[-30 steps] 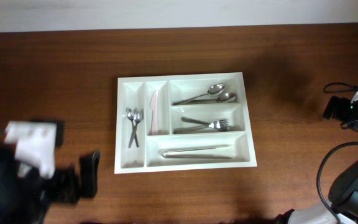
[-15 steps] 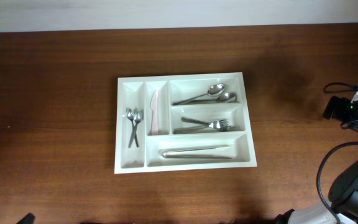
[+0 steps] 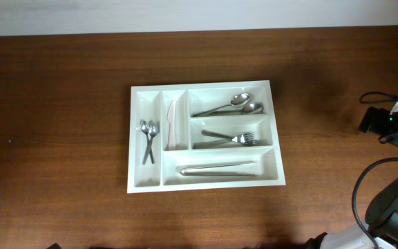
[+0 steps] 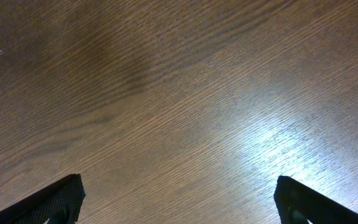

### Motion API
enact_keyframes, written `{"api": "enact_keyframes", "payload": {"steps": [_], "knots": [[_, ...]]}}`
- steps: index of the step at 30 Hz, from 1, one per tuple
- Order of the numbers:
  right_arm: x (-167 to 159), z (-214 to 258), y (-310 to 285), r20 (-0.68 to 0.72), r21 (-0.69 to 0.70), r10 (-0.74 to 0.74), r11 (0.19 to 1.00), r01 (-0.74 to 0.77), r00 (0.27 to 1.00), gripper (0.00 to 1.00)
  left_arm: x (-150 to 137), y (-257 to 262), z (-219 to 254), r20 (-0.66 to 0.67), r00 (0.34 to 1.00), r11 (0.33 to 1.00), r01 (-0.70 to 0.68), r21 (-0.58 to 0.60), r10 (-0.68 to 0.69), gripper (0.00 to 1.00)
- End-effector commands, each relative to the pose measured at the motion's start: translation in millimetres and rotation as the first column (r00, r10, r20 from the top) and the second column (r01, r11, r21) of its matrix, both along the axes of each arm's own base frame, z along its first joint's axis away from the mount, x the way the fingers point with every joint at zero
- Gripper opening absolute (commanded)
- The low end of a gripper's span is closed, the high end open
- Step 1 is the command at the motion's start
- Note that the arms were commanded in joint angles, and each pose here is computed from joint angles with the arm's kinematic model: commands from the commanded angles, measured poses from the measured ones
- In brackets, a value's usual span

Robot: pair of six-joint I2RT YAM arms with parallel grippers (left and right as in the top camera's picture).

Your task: Pack container

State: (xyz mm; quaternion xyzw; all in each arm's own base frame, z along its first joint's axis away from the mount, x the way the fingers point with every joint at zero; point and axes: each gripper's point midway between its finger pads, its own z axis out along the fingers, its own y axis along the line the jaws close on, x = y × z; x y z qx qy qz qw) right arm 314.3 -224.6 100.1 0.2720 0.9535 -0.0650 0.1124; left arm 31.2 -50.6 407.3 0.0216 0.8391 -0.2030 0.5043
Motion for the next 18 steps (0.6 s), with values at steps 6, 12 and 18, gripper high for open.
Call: {"api": "enact_keyframes", "payload": {"steps": [6, 12, 18], "knots": [[-2.4, -0.6, -1.9, -0.002, -0.002, -0.015, 1.0, 0.015, 1.0, 0.99, 0.7, -3.2, -0.5, -0.012, 1.0, 1.0, 0.01, -0.016, -0.01, 0.99], [-2.4, -0.6, -1.9, -0.002, -0.002, -0.015, 1.0, 0.015, 1.0, 0.99, 0.5, -3.7, -0.4, -0.012, 1.0, 1.0, 0.013, -0.017, -0.014, 0.99], [-2.4, -0.6, -1.9, -0.002, -0.002, -0.015, 1.0, 0.015, 1.0, 0.99, 8.4, -5.8, 18.1, 0.124, 0.989, 0.992, 0.072, 0.108, -0.085, 0.99]]}}
